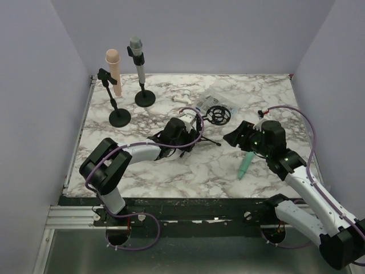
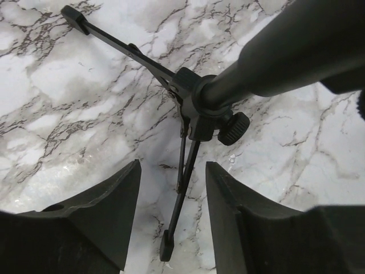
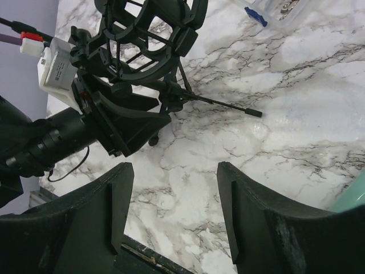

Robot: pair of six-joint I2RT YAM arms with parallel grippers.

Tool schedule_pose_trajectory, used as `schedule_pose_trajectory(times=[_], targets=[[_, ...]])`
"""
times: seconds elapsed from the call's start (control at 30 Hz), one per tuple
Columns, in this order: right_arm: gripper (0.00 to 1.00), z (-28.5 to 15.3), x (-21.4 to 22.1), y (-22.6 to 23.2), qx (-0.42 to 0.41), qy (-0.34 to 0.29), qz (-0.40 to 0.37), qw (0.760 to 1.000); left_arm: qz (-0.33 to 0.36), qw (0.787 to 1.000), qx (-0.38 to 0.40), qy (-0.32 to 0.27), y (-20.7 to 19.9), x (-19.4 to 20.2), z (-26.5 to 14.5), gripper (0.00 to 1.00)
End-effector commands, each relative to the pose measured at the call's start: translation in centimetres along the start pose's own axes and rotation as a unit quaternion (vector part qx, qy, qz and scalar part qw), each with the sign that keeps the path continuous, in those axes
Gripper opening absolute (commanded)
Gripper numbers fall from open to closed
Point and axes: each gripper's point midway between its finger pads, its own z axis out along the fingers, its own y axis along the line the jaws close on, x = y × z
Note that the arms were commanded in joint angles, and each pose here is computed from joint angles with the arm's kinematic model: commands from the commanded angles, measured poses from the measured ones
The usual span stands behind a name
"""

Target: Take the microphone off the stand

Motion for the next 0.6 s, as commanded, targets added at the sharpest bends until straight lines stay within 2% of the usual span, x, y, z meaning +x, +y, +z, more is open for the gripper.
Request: schedule_pose_trajectory(times=[0.0,0.2,0.37,0.47,0.57], targets=[[0.68,0.1,0.7,-1.2,0.02,0.007,-0.009,1.0,0.006,0.998,-0.051,-0.024,1.8,-0.2,0.4,0.47],[0.67,0.4,0.8,-1.4,0.021,0.009,-0.01,1.0,0.006,0.997,-0.073,-0.037,2.6,-0.2,0.1,0.32],[0.67,0.6,1.0,-1.5,0.021,0.01,-0.012,1.0,-0.007,0.994,-0.1,-0.052,3.6,0.2,-1.2,0.15],[0.68,0.8,1.2,-1.7,0.022,0.013,-0.012,1.0,-0.024,0.99,-0.129,-0.051,4.6,1.0,-2.3,0.0],[0.68,1.1,1.4,-1.7,0.018,0.016,-0.012,1.0,-0.047,0.986,-0.155,-0.043,5.5,2.2,-3.2,0.0]])
